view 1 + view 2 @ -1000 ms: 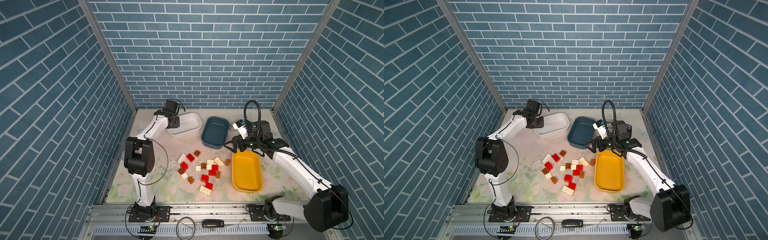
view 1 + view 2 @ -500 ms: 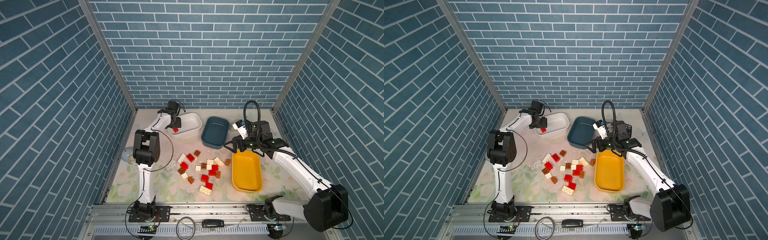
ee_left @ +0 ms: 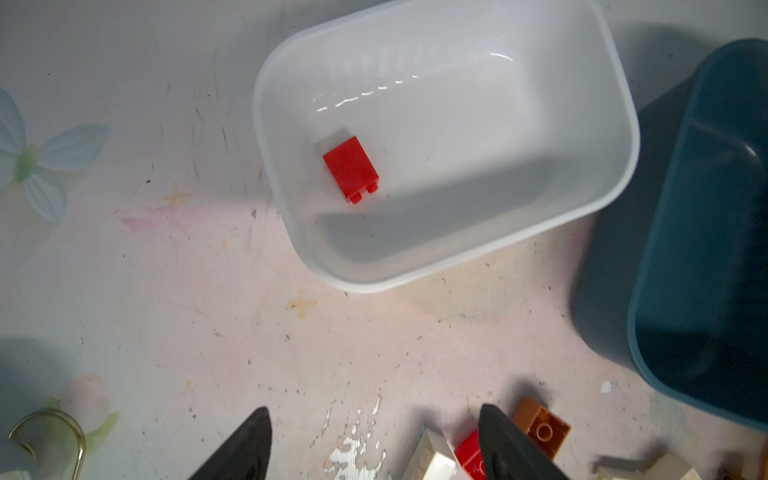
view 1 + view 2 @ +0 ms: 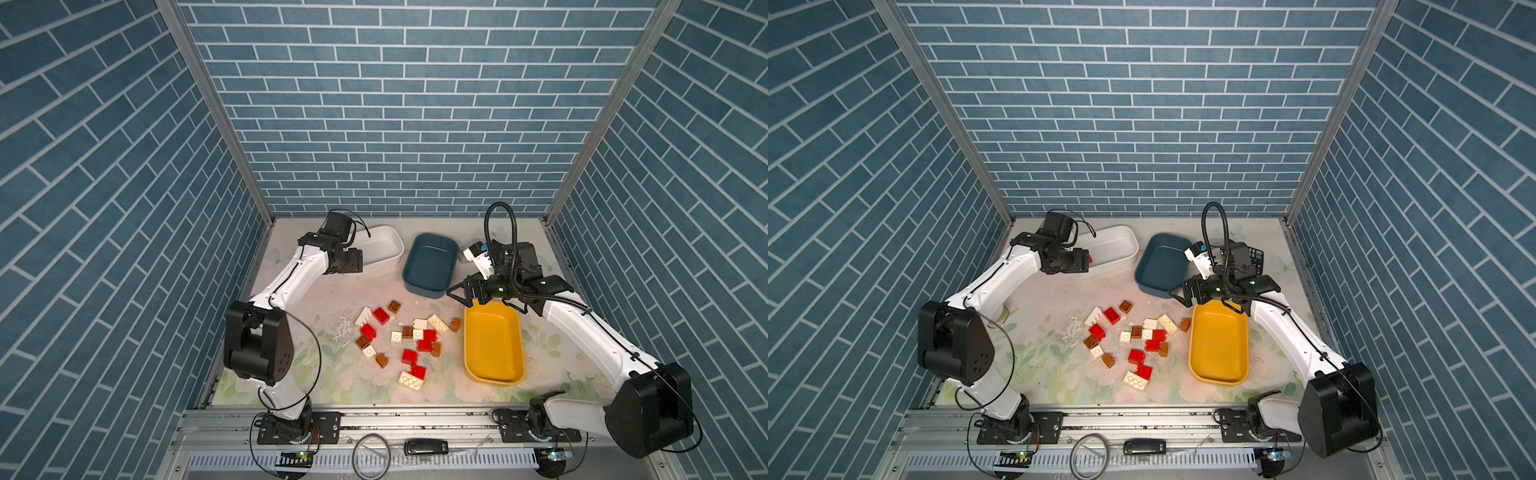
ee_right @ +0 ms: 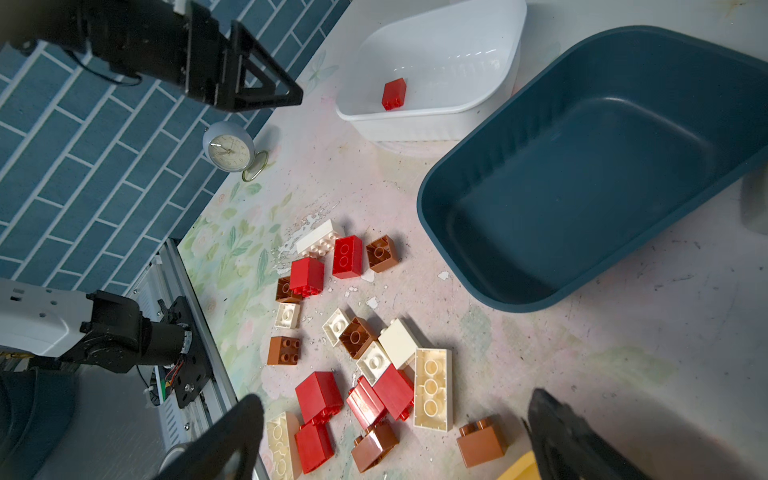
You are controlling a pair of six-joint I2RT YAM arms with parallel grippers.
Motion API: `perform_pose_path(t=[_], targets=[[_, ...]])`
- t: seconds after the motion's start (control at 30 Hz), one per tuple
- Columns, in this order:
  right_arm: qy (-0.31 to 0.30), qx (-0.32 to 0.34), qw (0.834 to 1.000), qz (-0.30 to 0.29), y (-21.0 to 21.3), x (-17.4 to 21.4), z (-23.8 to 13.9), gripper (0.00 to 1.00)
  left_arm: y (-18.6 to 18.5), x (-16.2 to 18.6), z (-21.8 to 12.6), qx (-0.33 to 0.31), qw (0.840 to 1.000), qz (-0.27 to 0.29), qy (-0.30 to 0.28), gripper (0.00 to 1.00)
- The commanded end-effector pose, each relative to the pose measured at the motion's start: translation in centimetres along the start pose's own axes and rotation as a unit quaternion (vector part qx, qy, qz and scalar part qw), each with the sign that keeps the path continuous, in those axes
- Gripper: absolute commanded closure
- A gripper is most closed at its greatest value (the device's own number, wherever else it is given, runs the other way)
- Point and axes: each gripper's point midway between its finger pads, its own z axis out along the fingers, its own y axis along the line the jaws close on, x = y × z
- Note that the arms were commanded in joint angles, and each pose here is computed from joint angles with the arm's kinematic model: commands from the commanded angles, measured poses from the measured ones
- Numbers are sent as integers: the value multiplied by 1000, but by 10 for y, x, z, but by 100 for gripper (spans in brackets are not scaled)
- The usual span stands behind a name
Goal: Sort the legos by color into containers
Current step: 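Move the left gripper back over the brick pile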
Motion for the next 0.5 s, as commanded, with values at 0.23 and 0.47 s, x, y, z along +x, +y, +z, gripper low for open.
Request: perform_pose_path(t=[0.23, 0.47], targets=[[6, -11, 1000, -7, 5, 1, 0, 1, -21, 99, 9, 30, 995, 49, 86, 23], [13, -11, 1000, -4, 4, 8, 2, 1, -35, 130, 49, 42, 988, 80, 126, 32]])
